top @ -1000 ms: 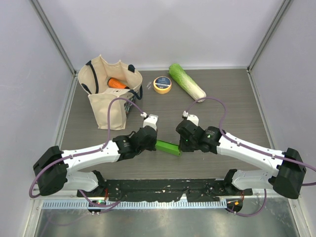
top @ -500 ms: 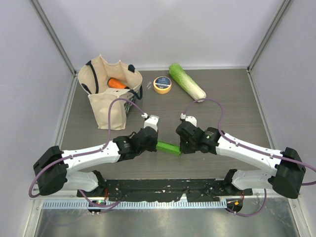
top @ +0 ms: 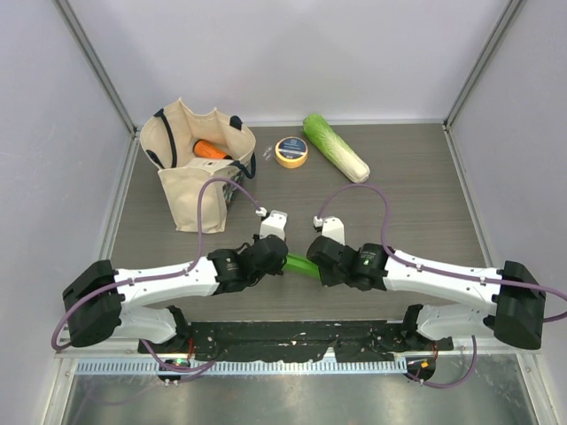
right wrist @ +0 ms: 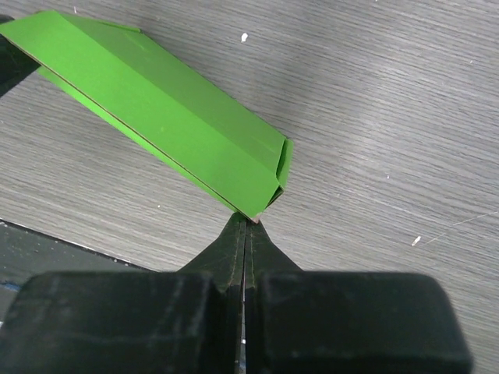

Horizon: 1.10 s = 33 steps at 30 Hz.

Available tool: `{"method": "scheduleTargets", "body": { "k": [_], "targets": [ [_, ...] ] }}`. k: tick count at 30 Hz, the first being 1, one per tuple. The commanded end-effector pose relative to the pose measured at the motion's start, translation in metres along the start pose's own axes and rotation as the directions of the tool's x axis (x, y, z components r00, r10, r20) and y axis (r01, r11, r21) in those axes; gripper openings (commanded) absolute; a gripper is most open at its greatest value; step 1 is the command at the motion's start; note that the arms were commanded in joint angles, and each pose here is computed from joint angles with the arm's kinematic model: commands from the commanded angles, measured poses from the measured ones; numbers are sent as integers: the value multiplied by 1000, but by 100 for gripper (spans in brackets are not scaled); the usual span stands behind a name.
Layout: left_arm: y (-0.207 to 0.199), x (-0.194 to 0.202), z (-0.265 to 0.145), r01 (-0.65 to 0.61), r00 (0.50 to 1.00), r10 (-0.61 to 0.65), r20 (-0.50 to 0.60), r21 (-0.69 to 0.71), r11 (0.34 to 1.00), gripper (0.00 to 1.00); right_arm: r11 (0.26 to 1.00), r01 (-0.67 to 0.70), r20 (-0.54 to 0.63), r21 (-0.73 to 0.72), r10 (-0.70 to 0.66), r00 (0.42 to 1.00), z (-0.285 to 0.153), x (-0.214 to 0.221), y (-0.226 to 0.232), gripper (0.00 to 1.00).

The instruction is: Fold the paper box

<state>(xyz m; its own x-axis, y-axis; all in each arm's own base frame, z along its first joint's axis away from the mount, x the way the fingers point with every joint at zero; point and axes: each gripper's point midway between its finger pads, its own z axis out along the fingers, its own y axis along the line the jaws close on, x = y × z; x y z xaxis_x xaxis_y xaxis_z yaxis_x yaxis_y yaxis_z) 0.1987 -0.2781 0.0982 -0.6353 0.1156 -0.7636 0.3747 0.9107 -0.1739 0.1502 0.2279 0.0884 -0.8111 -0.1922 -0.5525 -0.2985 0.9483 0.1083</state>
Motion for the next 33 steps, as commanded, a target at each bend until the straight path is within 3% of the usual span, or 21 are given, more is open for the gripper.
{"method": "scheduleTargets", "body": {
  "k": [1,5,6,9,13,14,16,18,20,21,24,25,26,28,33],
  "targets": [
    [-1,33,2,-14,998,13,-54,-16,1000,0,995,-94,73,-44,97,993,10,-4,9,1],
    [2,34,3,-17,999,15,-48,-25,1000,0,987,-121,88,-104,130,988,-7,-13,16,13],
    [1,33,3,-16,999,15,-48,-24,1000,0,984,-128,81,-127,139,987,-11,-13,19,24],
    [-1,33,4,-21,998,20,-51,-22,1000,0,967,-159,30,-199,168,985,-26,-9,25,46],
    [-1,34,4,-25,998,23,-59,-22,999,0,910,-338,-67,-240,332,941,-45,-6,15,64],
    [-2,34,5,-25,998,24,-61,-22,999,0,859,-464,-75,-217,459,885,-43,-14,3,70],
    [-3,33,4,-22,998,21,-62,-17,1000,0,767,-588,-71,-258,592,803,-53,-27,-3,75],
    [-3,35,5,-23,997,21,-68,-22,1000,0,632,-726,-101,-270,732,674,-52,-32,-10,79],
    [-3,35,5,-20,997,18,-69,-25,999,0,526,-789,-202,-318,775,598,-49,-29,4,80],
    [-2,36,6,-23,997,21,-72,-29,999,0,435,-845,-240,-311,825,512,-46,-32,5,80],
    [-4,36,6,-26,997,23,-77,-27,999,0,285,-896,-316,-340,863,395,-34,-33,12,80],
    [-5,35,6,-23,997,21,-77,-25,999,0,182,-910,-357,-373,877,322,-37,-45,18,79],
    [-5,35,6,-25,996,23,-81,-28,999,0,145,-928,-377,-344,884,278,-26,-34,15,77],
    [-5,34,5,-23,997,21,-79,-27,999,0,58,-935,-417,-351,884,211,-25,-36,16,74],
    [-7,32,5,-16,997,15,-77,-20,1000,0,-8,-940,-417,-341,897,144,-12,-26,7,73]
  ]
}}
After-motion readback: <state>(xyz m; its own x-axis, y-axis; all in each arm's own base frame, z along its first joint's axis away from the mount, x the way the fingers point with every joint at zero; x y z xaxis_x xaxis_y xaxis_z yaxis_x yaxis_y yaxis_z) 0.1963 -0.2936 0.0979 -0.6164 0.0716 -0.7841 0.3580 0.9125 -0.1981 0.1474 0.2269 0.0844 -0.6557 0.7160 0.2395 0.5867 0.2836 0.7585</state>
